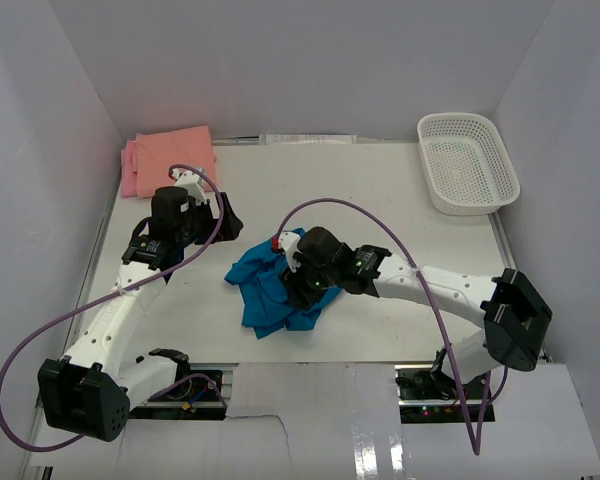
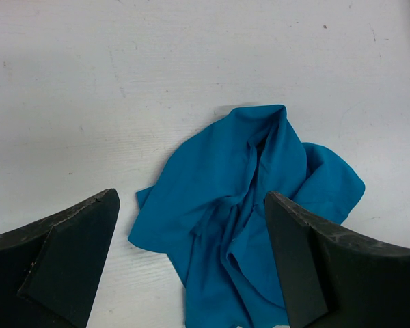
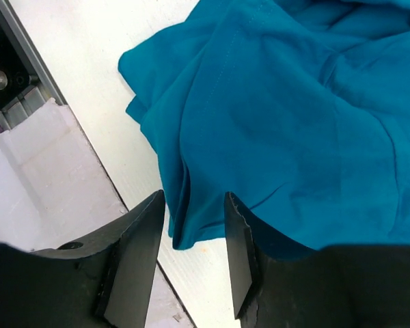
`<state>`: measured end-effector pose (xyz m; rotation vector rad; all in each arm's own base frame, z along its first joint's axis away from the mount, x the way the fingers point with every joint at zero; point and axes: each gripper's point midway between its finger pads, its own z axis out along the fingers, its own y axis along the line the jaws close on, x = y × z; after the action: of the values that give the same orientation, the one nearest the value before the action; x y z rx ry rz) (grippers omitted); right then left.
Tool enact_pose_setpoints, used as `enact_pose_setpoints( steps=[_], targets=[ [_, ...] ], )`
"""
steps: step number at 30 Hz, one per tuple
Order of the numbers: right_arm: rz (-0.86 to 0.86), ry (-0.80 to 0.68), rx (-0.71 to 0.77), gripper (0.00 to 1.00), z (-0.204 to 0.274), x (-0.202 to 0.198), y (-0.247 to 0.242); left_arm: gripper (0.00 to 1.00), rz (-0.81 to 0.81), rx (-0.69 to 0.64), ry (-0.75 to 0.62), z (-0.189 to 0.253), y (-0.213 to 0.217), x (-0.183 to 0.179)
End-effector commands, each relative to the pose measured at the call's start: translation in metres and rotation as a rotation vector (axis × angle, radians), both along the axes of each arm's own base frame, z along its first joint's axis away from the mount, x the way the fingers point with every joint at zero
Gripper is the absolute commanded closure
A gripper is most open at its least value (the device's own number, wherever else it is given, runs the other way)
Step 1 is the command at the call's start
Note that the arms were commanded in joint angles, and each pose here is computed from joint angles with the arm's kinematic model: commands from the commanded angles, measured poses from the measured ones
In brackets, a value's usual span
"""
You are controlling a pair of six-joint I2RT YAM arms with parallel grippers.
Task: Fold and stack the t-shirts
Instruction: Flatten out the tshirt
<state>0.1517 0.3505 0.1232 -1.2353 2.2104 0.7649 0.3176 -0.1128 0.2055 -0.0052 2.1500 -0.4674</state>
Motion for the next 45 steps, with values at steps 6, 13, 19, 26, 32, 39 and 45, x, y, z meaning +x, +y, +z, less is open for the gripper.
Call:
enact_pose_setpoints(
  steps=[6, 13, 19, 26, 32, 39, 45],
  targets=[
    [0.01, -0.013, 0.057, 0.77, 0.015, -0.003, 0.0, 0.02, -0.012, 0.002, -0.017, 0.004, -0.001, -0.001],
    [0.026, 0.007, 0.042, 0.6, 0.009, -0.006, 0.001, 0.02, -0.012, 0.002, -0.014, 0.003, -0.001, -0.001],
    [0.036, 0.018, 0.038, 0.59, 0.006, -0.009, 0.001, 0.02, -0.01, 0.001, -0.015, 0.003, -0.001, -0.001],
    [0.029, 0.031, -0.004, 0.64, -0.01, -0.007, -0.001, 0.02, -0.007, 0.003, -0.012, 0.002, 0.0, -0.001],
    [0.018, 0.027, -0.025, 0.8, -0.016, -0.004, -0.001, 0.02, -0.009, 0.004, -0.015, 0.003, 0.0, -0.001],
    [-0.057, -0.073, 0.046, 0.92, 0.031, 0.032, 0.003, 0.02, -0.009, 0.005, -0.014, 0.003, 0.0, -0.001],
    [-0.106, -0.198, 0.105, 0.92, 0.108, 0.069, -0.001, 0.02, -0.018, 0.007, -0.005, 0.0, -0.001, 0.0]
  ],
)
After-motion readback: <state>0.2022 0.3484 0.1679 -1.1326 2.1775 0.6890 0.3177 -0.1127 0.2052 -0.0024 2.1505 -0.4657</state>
